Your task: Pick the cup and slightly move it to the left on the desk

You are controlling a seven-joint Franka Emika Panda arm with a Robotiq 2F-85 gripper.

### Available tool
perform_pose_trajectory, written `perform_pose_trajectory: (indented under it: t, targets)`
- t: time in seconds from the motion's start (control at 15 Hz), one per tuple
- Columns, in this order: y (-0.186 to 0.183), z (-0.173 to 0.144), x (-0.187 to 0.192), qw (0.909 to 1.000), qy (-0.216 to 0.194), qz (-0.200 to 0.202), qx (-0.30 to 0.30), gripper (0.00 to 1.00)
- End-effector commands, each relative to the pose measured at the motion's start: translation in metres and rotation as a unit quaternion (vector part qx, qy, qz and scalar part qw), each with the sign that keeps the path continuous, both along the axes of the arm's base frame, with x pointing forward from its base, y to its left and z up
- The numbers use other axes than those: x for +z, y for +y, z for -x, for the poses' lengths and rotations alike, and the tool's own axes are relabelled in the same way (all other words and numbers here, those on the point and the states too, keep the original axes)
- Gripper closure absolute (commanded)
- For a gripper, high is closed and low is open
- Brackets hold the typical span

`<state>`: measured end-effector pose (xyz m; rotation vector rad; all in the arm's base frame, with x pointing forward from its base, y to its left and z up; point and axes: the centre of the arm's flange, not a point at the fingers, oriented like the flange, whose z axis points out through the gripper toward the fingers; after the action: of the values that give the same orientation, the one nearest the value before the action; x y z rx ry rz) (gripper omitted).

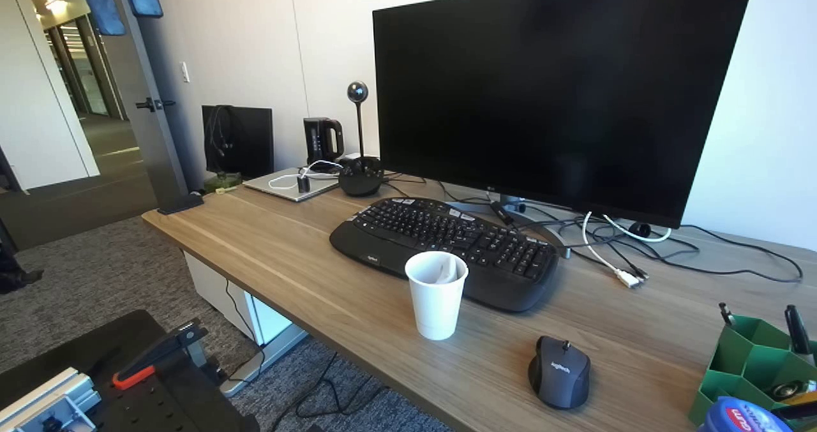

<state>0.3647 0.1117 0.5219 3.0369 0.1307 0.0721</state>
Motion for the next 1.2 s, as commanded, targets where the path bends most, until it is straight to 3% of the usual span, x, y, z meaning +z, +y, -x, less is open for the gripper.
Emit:
perform_pose_trajectory:
  t: [0.0, 0.47, 0.93, 1.13]
  targets:
    - [0.000, 0.000, 0.000, 1.0000, 0.000, 0.000, 0.000, 0.00]
    - [-0.016, -0.022, -0.014, 0.9997, 0.015, 0.010, -0.017, 0.00]
    - [-0.090, -0.069, -0.053, 0.9902, 0.058, 0.014, -0.126, 0.00]
    - [-0.117, -0.083, -0.066, 0.9857, 0.067, -0.014, -0.154, 0.00]
